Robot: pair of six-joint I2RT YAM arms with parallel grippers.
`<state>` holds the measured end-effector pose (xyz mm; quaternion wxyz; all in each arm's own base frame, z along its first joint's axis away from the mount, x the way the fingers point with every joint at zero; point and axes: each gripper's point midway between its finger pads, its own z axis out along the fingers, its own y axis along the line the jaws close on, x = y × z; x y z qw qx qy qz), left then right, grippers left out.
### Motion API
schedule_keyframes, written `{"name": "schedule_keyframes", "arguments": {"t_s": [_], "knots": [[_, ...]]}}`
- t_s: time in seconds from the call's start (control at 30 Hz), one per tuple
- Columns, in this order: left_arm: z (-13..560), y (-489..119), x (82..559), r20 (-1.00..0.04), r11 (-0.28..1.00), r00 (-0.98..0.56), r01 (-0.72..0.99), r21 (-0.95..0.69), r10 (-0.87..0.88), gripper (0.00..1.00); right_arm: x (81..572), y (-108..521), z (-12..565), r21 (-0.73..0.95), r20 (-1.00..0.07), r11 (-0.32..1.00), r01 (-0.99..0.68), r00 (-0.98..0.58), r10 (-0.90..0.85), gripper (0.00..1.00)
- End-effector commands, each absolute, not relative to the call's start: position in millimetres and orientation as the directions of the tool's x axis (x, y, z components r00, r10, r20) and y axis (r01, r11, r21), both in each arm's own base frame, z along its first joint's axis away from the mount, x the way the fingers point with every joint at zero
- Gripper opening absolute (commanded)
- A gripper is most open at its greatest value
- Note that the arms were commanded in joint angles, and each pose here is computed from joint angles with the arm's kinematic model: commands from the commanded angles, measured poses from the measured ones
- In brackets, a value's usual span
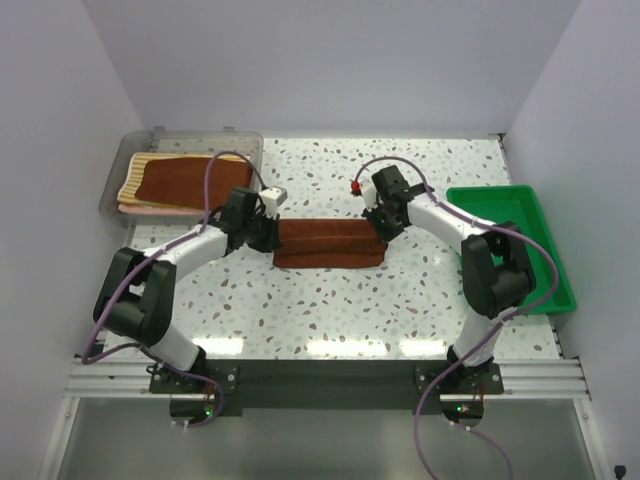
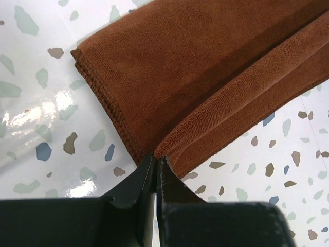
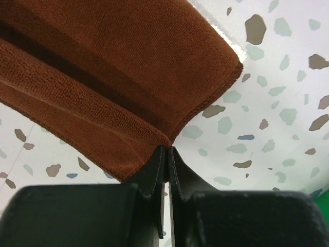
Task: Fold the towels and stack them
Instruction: Fold the towel
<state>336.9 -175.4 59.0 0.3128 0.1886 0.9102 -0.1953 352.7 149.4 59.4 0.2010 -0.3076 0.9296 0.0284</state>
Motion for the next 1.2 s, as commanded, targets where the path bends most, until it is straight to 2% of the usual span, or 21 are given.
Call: {"name": "schedule_keyframes", "arguments": {"t_s": [0.0, 0.07, 0.13, 0.17, 0.33, 0.37, 0.43, 0.47, 0.57, 0.63, 0.73, 0.87, 1.03, 1.1, 1.17], "knots": [[62.4, -178.1, 344.7, -0.673, 0.86, -0.714, 0.452, -0.237, 0.19, 0.0, 348.2, 147.5, 52.9, -0.083, -0.366, 0.816, -0.572, -0.744, -0.559, 0.0], [60.4, -176.4, 343.8, -0.672, 0.864, -0.716, 0.447, -0.232, 0.19, 0.0, 345.7, 148.0, 48.4, -0.074, -0.357, 0.819, -0.569, -0.752, -0.554, 0.01], [58.3, -175.5, 342.0, -0.667, 0.867, -0.722, 0.439, -0.235, 0.185, 0.07, 342.8, 149.7, 47.2, -0.069, -0.347, 0.818, -0.571, -0.755, -0.557, 0.04], [59.8, -176.1, 341.7, -0.669, 0.866, -0.721, 0.438, -0.24, 0.18, 0.14, 340.8, 150.3, 46.7, -0.066, -0.341, 0.819, -0.57, -0.759, -0.555, 0.06], [67.7, -174.7, 333.2, -0.672, 0.871, -0.725, 0.42, -0.256, 0.152, 0.31, 328.6, 157.2, 59.7, -0.027, -0.369, 0.821, -0.57, -0.758, -0.539, 0.19], [76.4, -174.8, 331.9, -0.689, 0.869, -0.711, 0.422, -0.259, 0.141, 0.38, 322.6, 156.9, 61.5, -0.017, -0.363, 0.827, -0.561, -0.768, -0.528, 0.21], [75.0, -172.1, 323.3, -0.687, 0.877, -0.717, 0.399, -0.267, 0.117, 0.46, 307.3, 157.7, 65.5, 0.006, -0.358, 0.828, -0.561, -0.774, -0.522, 0.29], [83.5, -171.4, 320.6, -0.706, 0.877, -0.701, 0.398, -0.27, 0.101, 0.57, 300.7, 159.0, 66.4, 0.026, -0.357, 0.835, -0.549, -0.786, -0.505, 0.32], [95.6, -164.4, 310.5, -0.724, 0.893, -0.689, 0.347, -0.288, 0.034, 0.75, 277.3, 166.2, 76.0, 0.091, -0.385, 0.837, -0.54, -0.794, -0.47, 0.39], [100.7, -158.8, 304.9, -0.73, 0.905, -0.684, 0.302, -0.299, -0.013, 0.8, 268.5, 167.7, 87.7, 0.115, -0.426, 0.84, -0.53, -0.79, -0.44, 0.5], [127.7, -155.8, 305.1, -0.771, 0.91, -0.631, 0.265, -0.319, -0.087, 0.8, 269.6, 173.0, 100.8, 0.147, -0.485, 0.857, -0.494, -0.792, -0.372, 0.53], [151.8, -168.1, 315.4, -0.783, 0.9, -0.605, 0.25, -0.357, -0.143, 0.7, 297.0, 182.8, 120.2, 0.167, -0.593, 0.898, -0.408, -0.769, -0.239, 0.52], [165.9, -213.3, 332.4, -0.78, 0.868, -0.612, 0.309, -0.388, -0.13, 0.59, 325.9, 194.1, 120.2, 0.219, -0.628, 0.932, -0.29, -0.772, -0.092, 0.5], [150.2, -223.5, 338.9, -0.763, 0.871, -0.636, 0.303, -0.387, -0.118, 0.51, 332.8, 197.2, 109.9, 0.241, -0.618, 0.941, -0.239, -0.785, -0.041, 0.49], [131.4, -228.1, 342.7, -0.748, 0.874, -0.654, 0.295, -0.387, -0.111, 0.39, 336.5, 194.8, 98.6, 0.244, -0.617, 0.951, -0.193, -0.787, -0.001, 0.47]]}}
